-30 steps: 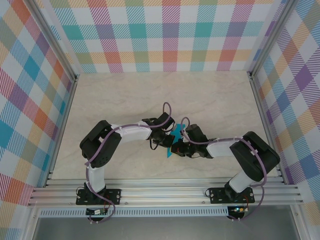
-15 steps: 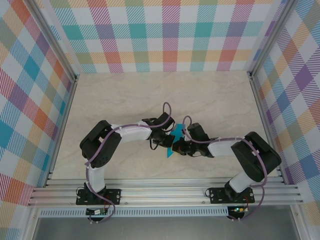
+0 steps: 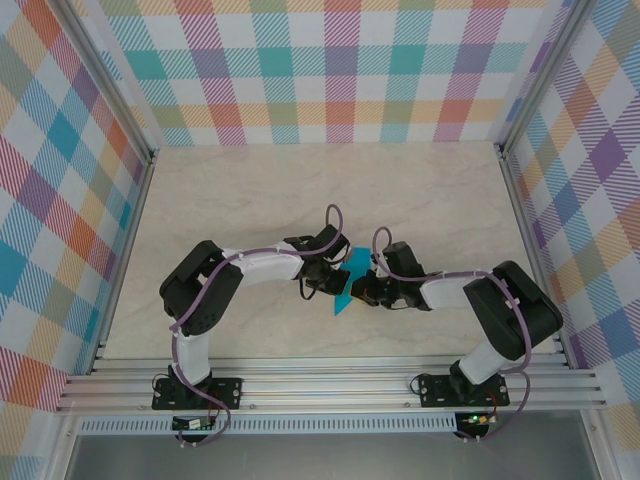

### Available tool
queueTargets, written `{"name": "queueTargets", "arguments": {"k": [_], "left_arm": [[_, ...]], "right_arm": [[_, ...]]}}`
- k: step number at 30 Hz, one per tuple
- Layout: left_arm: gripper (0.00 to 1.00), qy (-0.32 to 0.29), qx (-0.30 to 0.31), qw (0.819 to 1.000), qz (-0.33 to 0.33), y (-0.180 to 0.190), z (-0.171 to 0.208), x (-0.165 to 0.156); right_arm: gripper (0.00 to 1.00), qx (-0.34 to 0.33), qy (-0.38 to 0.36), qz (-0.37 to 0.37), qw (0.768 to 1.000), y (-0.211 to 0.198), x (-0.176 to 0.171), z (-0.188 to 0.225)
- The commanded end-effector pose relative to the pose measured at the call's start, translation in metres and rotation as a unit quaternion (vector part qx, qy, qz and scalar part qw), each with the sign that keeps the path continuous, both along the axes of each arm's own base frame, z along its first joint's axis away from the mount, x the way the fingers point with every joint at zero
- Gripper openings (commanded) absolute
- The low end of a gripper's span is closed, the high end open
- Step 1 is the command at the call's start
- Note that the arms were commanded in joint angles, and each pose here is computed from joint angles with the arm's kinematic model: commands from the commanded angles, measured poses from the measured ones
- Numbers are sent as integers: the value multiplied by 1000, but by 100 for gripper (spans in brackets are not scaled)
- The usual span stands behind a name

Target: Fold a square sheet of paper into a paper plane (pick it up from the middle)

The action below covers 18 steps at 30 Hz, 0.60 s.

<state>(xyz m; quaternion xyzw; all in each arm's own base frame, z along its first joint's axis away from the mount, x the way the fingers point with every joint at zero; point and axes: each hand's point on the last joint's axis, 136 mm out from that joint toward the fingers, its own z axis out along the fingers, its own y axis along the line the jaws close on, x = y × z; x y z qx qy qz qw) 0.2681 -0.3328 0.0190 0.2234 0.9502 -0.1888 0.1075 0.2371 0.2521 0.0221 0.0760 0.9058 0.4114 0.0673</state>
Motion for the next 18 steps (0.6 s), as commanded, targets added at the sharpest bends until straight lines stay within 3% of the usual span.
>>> {"name": "queueTargets", "arguments": {"k": [1,5,13,18], "left_arm": [[0,38,42,998,-9,15,-38,-15],[0,40,43,998,-10,15,-38,-17],[0,38,46,998,-11,17,-39,-16],[0,38,44,998,-11,15,-38,-16]], "right_arm": [[7,-35,1,3,999,-9,-2,-13],[7,-35,12,7,999,-11,-6,-22],[9,4,-26,4,1000,-10,12,24],[9,18,-27,8,999,-11,23,29]]}}
